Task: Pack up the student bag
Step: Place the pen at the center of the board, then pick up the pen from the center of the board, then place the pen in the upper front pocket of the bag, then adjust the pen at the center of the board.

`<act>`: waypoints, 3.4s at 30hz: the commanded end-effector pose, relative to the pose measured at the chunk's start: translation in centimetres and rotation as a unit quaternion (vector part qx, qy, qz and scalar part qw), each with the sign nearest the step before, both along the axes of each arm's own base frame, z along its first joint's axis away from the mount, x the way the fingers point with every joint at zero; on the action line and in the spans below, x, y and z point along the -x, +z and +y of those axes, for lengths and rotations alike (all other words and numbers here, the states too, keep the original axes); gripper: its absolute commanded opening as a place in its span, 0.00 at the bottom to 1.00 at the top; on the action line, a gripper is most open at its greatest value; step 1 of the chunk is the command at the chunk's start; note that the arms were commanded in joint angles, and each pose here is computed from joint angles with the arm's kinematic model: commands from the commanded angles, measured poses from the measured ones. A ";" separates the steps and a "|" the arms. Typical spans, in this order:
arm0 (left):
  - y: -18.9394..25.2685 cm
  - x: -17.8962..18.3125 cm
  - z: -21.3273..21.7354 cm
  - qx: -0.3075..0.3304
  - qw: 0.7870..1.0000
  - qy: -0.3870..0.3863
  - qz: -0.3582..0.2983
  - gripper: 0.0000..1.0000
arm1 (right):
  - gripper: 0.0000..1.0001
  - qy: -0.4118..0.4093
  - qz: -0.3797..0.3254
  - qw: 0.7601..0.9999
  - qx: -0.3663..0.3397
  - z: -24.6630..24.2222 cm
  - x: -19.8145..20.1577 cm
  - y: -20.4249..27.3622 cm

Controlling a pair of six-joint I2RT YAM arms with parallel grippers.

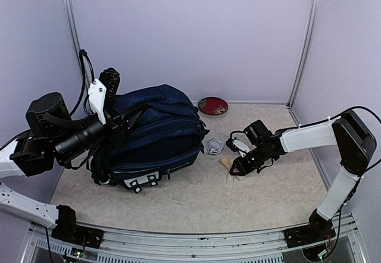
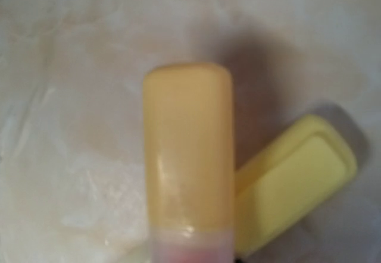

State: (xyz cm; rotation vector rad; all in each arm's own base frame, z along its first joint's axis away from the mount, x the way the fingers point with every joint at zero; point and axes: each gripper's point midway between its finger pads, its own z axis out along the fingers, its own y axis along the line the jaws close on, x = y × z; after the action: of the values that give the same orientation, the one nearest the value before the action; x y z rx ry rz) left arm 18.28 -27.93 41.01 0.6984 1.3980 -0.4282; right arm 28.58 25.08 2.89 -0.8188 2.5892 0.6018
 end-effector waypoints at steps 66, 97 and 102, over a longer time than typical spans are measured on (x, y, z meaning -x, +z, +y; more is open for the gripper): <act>5.8 0.4 1.5 0.110 0.994 -0.003 -0.020 0.00 | 0.14 0.462 -0.461 0.710 -0.267 18.2 14.6 35.4; 5.8 0.0 2.5 0.111 0.993 0.015 -0.025 0.00 | 0.50 0.118 -0.405 0.862 -0.281 9.3 5.6 42.2; 6.0 0.2 2.5 0.114 0.993 0.010 -0.029 0.00 | 0.64 -0.246 -0.372 0.890 -0.098 -4.8 -2.4 32.8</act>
State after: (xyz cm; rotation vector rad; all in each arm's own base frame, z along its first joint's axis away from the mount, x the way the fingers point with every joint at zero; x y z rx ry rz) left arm 18.74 -27.44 41.20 0.6751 1.3988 -0.4159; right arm 26.12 30.05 41.70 -0.8384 1.5769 0.6008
